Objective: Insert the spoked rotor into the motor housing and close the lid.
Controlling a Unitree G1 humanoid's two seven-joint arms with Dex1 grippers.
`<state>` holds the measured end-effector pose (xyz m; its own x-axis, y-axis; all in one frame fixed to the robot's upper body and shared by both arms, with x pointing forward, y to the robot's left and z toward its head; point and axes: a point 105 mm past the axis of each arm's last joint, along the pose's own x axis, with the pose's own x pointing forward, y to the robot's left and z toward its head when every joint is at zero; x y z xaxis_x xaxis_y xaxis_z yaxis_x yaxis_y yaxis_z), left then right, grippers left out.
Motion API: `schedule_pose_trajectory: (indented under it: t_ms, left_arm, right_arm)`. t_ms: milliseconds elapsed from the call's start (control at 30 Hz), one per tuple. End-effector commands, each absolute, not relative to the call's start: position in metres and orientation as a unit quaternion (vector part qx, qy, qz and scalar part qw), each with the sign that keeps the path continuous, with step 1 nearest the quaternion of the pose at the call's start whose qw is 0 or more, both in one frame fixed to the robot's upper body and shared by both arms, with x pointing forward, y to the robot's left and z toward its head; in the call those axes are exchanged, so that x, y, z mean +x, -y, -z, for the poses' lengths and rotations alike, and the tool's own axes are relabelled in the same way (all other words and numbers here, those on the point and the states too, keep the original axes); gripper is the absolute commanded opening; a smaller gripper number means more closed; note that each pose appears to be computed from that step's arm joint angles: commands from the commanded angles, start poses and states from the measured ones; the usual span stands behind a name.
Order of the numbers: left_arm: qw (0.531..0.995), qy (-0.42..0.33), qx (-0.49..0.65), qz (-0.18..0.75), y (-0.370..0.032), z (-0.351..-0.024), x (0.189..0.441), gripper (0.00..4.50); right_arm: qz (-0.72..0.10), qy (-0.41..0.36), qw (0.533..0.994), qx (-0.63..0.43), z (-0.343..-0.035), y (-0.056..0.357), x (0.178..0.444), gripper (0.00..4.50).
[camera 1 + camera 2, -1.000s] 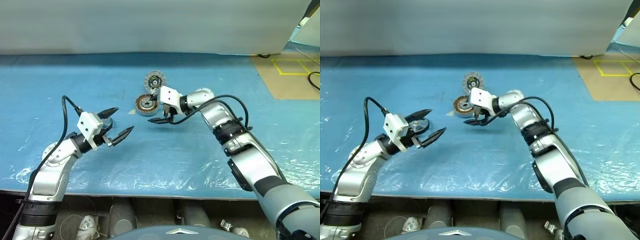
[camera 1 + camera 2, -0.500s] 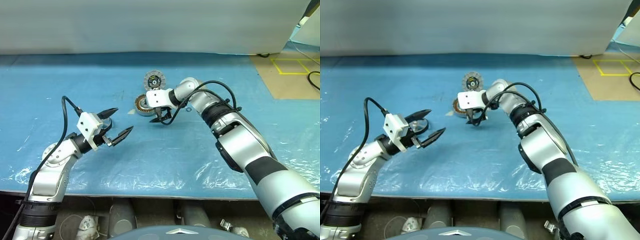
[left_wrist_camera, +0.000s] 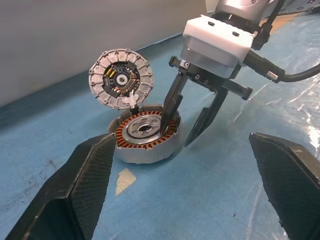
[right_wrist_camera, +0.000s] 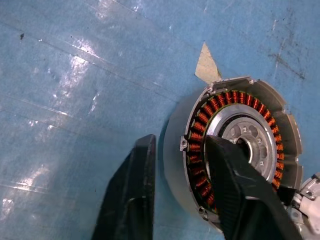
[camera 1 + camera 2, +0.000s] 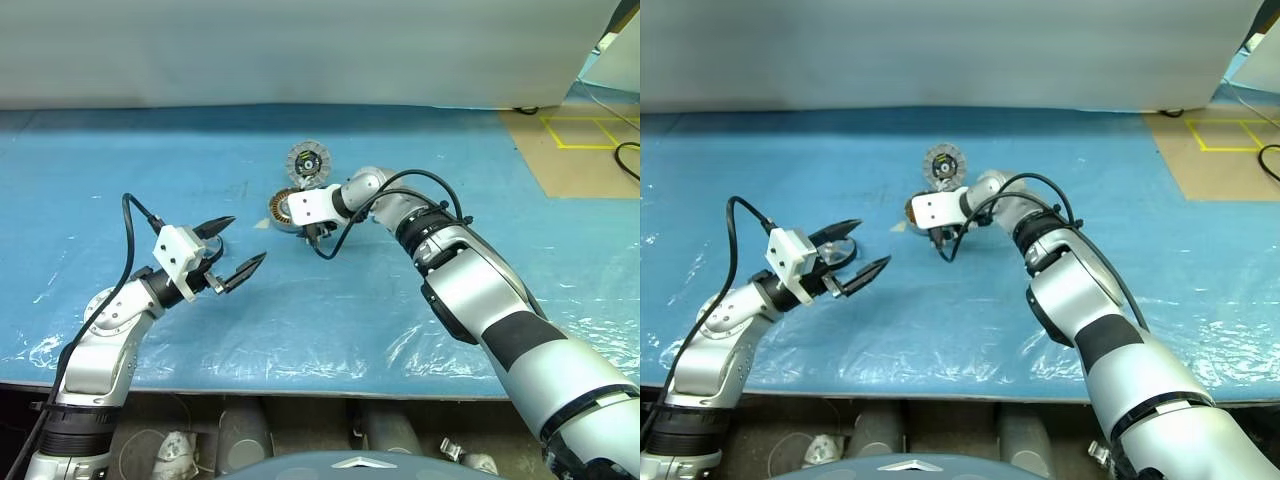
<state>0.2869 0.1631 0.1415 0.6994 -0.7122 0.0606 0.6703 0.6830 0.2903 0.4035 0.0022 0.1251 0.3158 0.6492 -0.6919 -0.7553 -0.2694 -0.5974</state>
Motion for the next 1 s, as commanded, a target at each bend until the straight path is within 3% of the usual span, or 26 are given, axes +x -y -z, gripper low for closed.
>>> schedule_pose_trajectory:
  t_ms: [33,67,100,433,733,1000]
  left_arm:
    - [0.910,0.106,0.130,0.378,-0.161,-0.153,0.285,4.50]
    - [0.910,0.107,0.130,0.378,-0.161,-0.153,0.285,4.50]
    - [0.910,0.107,0.130,0.378,-0.161,-0.153,0.285,4.50]
    - [0.910,0.107,0.132,0.379,-0.161,-0.154,0.285,4.50]
    - [0.906,0.105,0.131,0.389,-0.156,-0.152,0.283,4.50]
    - [0.903,0.104,0.125,0.397,-0.150,-0.149,0.284,4.50]
  right_arm:
    - [-0.581,-0.026,0.599,-0.551,-0.136,-0.009,0.404,0.56]
    - [-0.580,-0.025,0.599,-0.551,-0.137,-0.009,0.404,0.13]
    - [-0.580,-0.023,0.599,-0.552,-0.137,-0.010,0.404,0.02]
    - [-0.604,-0.016,0.578,-0.548,-0.137,-0.010,0.397,0.02]
    - [-0.691,-0.041,0.456,-0.559,-0.116,0.030,0.363,0.02]
    - [-0.699,-0.044,0.444,-0.559,-0.110,0.040,0.355,0.02]
